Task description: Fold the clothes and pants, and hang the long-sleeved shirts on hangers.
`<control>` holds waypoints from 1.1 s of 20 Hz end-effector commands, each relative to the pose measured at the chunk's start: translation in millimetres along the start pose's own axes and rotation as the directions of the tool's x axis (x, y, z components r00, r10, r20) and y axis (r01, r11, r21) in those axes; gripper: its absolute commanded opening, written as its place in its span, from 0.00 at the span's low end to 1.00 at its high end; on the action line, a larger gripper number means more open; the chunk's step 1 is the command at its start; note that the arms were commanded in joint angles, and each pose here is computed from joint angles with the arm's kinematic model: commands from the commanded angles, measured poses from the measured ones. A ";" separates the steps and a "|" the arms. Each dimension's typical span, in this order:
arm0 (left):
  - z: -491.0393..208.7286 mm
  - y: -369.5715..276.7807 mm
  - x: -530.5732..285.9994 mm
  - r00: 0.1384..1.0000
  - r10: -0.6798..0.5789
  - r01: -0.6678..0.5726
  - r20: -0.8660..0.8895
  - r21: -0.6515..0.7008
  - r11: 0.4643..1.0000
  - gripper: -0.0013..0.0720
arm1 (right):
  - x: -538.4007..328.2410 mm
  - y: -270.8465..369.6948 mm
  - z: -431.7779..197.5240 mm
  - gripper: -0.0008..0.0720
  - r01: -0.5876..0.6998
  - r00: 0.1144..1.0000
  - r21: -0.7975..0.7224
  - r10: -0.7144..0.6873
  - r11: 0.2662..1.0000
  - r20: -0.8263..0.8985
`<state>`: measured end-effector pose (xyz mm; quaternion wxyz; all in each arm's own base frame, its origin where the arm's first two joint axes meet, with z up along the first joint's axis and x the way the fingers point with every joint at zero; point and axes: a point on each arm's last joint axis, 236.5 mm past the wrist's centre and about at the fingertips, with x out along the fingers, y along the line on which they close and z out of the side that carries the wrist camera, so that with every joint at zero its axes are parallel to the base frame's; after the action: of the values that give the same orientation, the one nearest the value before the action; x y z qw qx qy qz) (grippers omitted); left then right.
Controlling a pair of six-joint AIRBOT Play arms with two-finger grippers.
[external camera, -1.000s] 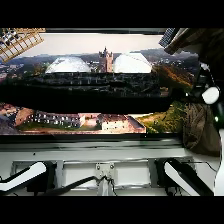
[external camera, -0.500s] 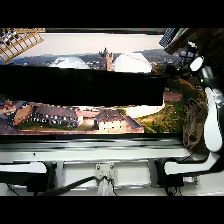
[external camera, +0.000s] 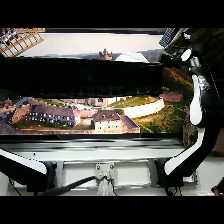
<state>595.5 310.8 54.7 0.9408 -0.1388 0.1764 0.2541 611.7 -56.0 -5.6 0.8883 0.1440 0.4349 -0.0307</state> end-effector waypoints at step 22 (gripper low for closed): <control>-172.4 69.2 -102.7 0.725 0.073 -0.188 -0.685 -0.095 0.978 0.70 | -80.5 9.1 -105.5 0.59 -0.013 0.971 0.029 0.020 0.999 -0.240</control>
<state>450.4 267.4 -56.6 0.7939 -0.2526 0.4866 0.2629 509.7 -26.0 -4.5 0.8252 0.1659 0.5399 -0.0104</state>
